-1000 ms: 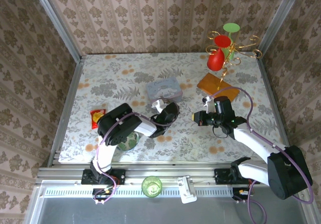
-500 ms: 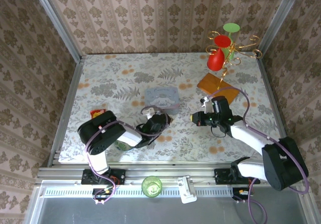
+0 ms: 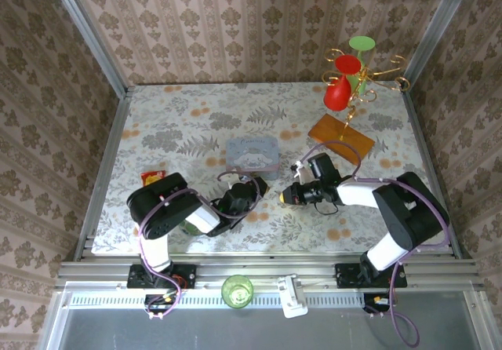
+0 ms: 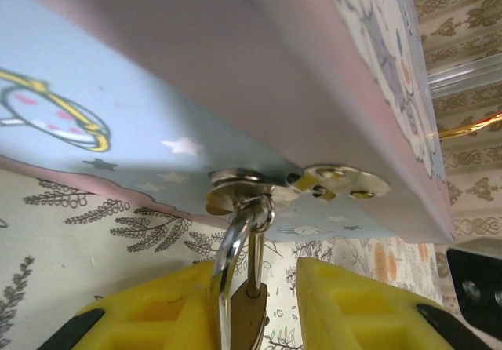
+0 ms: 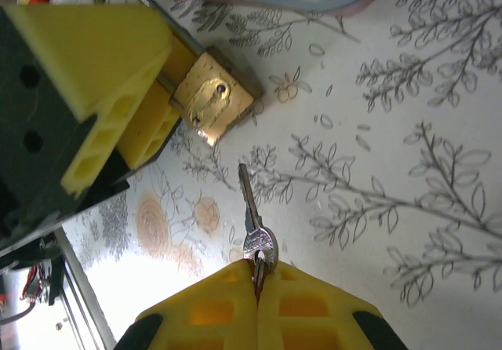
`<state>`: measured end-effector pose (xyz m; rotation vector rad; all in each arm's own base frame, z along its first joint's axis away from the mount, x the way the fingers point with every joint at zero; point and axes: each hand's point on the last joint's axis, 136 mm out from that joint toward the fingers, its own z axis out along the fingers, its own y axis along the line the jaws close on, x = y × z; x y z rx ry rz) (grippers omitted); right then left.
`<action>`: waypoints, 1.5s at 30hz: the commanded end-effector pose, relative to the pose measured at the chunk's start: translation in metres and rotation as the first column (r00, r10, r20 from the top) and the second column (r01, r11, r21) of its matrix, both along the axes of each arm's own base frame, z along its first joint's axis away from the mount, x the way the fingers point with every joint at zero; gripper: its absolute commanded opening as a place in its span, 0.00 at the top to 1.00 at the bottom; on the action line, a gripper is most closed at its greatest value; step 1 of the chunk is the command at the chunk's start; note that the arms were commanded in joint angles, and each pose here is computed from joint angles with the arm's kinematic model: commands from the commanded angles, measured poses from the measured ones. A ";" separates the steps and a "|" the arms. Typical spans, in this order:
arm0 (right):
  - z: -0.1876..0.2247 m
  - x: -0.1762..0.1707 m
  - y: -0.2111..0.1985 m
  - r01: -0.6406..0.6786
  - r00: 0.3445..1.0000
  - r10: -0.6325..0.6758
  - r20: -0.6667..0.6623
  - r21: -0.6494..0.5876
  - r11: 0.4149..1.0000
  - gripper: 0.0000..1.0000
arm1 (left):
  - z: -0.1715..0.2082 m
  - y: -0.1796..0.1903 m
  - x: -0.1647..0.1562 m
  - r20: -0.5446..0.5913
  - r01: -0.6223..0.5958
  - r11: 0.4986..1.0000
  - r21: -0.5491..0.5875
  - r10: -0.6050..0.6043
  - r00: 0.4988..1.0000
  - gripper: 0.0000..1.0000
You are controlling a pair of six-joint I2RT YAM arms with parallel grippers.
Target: Unlock the padlock with the key
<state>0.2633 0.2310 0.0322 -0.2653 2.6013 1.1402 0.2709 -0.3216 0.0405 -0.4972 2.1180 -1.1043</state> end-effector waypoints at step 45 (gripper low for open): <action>0.085 0.110 -0.035 0.260 0.930 -0.209 0.301 -0.138 0.956 1.00 | -0.051 0.017 -0.037 -0.182 0.003 0.973 0.230 0.040 0.982 0.60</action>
